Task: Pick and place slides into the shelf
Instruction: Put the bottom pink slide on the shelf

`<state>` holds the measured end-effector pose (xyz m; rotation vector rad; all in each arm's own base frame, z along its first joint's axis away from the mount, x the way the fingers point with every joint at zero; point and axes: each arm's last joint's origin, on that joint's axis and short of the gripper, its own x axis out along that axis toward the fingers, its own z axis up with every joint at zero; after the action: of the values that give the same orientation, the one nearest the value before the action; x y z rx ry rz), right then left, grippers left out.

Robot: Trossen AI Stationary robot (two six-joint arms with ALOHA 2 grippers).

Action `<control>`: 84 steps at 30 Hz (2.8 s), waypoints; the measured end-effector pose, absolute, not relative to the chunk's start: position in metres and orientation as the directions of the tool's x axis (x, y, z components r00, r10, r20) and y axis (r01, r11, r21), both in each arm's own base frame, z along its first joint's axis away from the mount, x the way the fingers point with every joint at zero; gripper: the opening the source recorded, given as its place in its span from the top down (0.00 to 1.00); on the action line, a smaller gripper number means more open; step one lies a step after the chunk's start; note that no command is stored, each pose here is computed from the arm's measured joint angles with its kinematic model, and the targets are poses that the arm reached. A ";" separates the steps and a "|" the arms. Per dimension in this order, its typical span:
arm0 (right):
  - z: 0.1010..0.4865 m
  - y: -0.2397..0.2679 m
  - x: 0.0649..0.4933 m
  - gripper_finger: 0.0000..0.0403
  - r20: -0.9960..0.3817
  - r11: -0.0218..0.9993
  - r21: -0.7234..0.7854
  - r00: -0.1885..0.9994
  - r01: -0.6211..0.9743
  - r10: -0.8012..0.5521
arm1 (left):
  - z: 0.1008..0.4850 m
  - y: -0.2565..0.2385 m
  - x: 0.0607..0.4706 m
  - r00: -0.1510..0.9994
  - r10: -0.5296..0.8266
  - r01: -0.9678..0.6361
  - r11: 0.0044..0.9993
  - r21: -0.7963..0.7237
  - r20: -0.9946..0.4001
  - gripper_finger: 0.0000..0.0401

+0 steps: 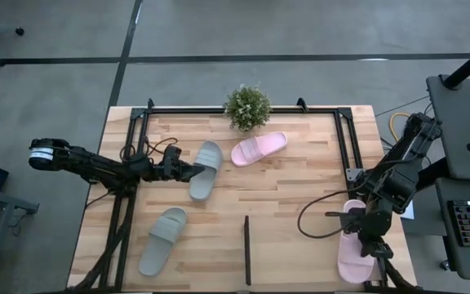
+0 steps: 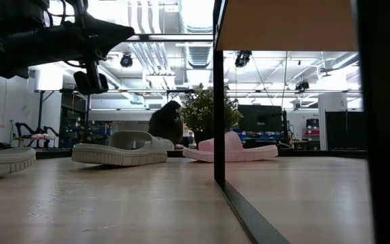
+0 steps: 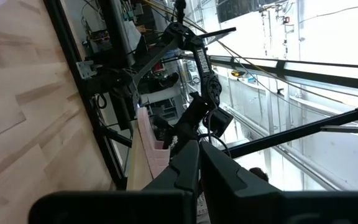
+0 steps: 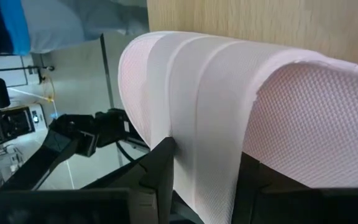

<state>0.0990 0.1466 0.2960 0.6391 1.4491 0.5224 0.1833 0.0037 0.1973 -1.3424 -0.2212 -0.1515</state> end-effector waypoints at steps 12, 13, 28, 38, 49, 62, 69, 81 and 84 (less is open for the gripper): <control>0.296 0.147 0.099 0.75 -0.731 0.730 0.682 0.069 0.052 0.678 | 0.197 0.004 0.183 0.970 0.016 0.235 0.221 -0.946 0.244 1.00; 0.296 0.147 0.099 0.74 -0.732 0.730 0.681 0.069 0.055 0.678 | 0.197 0.004 0.183 0.970 0.015 0.235 0.221 -0.947 0.244 1.00; 0.298 0.139 0.093 0.42 -0.744 0.739 0.668 0.054 0.088 0.666 | 0.197 0.004 0.183 0.970 0.013 0.235 0.221 -0.946 0.244 1.00; 0.307 0.117 0.077 0.40 -0.739 0.726 0.673 0.086 0.141 0.668 | 0.197 0.004 0.183 0.970 0.014 0.235 0.222 -0.946 0.244 1.00; 0.318 0.098 0.070 0.41 -0.701 0.694 0.705 0.285 0.146 0.653 | 0.196 0.004 0.183 0.971 0.015 0.228 0.229 -0.946 0.237 1.00; 0.325 0.109 0.094 0.42 -0.618 0.689 0.724 0.478 0.037 0.624 | 0.196 0.004 0.183 0.972 0.018 0.224 0.229 -0.947 0.234 1.00; 0.310 0.133 0.111 0.48 -0.676 0.718 0.696 0.366 0.029 0.640 | 0.196 0.004 0.183 0.972 0.018 0.223 0.243 -0.944 0.234 1.00; 0.306 0.139 0.118 0.84 -0.683 0.727 0.687 0.362 0.021 0.635 | 0.196 0.004 0.183 0.972 0.017 0.223 0.246 -0.943 0.234 1.00; 0.306 0.139 0.118 0.90 -0.684 0.731 0.683 0.364 0.013 0.632 | 0.196 0.004 0.183 0.972 0.014 0.224 0.247 -0.943 0.234 1.00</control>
<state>0.1181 0.1392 0.3062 0.6651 1.1435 0.4387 0.1833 0.0036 0.1959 -1.3165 -0.2100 -0.1444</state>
